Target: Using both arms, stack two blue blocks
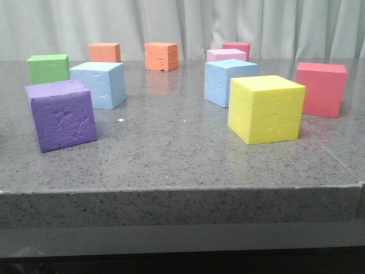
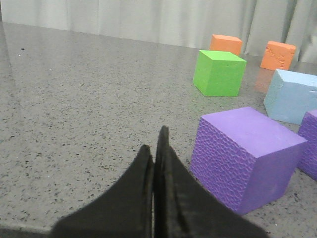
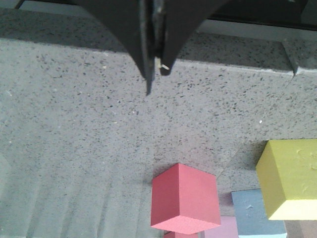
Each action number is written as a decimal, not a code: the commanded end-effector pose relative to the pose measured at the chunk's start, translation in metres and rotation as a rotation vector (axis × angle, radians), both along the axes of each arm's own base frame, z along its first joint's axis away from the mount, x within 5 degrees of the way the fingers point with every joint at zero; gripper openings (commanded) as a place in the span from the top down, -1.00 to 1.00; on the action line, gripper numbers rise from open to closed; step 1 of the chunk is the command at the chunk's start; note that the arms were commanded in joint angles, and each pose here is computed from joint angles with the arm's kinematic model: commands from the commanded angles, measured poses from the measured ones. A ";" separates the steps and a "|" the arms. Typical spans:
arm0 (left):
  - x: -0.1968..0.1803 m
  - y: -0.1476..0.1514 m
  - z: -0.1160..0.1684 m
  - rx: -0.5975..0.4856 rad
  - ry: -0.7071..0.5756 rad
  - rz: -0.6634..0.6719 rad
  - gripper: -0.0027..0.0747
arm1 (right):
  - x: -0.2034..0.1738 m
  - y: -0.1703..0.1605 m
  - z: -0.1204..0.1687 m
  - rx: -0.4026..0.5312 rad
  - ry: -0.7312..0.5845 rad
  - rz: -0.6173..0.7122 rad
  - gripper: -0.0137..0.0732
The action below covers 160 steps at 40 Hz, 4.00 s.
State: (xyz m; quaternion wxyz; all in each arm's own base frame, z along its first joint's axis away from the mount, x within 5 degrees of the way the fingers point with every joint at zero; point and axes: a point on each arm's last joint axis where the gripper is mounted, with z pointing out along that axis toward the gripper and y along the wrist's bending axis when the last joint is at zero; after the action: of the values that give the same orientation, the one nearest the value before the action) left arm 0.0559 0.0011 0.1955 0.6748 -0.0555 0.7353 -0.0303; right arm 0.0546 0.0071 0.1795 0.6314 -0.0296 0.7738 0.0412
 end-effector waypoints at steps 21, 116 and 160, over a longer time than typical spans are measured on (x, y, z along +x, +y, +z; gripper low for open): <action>-0.001 0.001 0.012 -0.002 -0.141 0.015 0.98 | 0.000 -0.003 0.020 0.006 -0.207 -0.034 0.84; 0.056 0.004 0.173 0.058 -0.180 0.017 0.98 | 0.056 0.006 0.199 0.050 -0.094 0.019 0.84; 0.056 0.004 0.173 0.058 -0.180 0.017 -0.77 | 0.105 0.009 0.197 0.043 0.059 0.021 -0.82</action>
State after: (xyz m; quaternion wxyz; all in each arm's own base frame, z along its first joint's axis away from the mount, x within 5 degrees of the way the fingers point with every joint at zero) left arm 0.1124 0.0048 0.3492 0.7005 -0.0385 0.7125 -0.0087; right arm 0.1414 0.0169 0.3582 0.5848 -0.0255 0.8075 0.0732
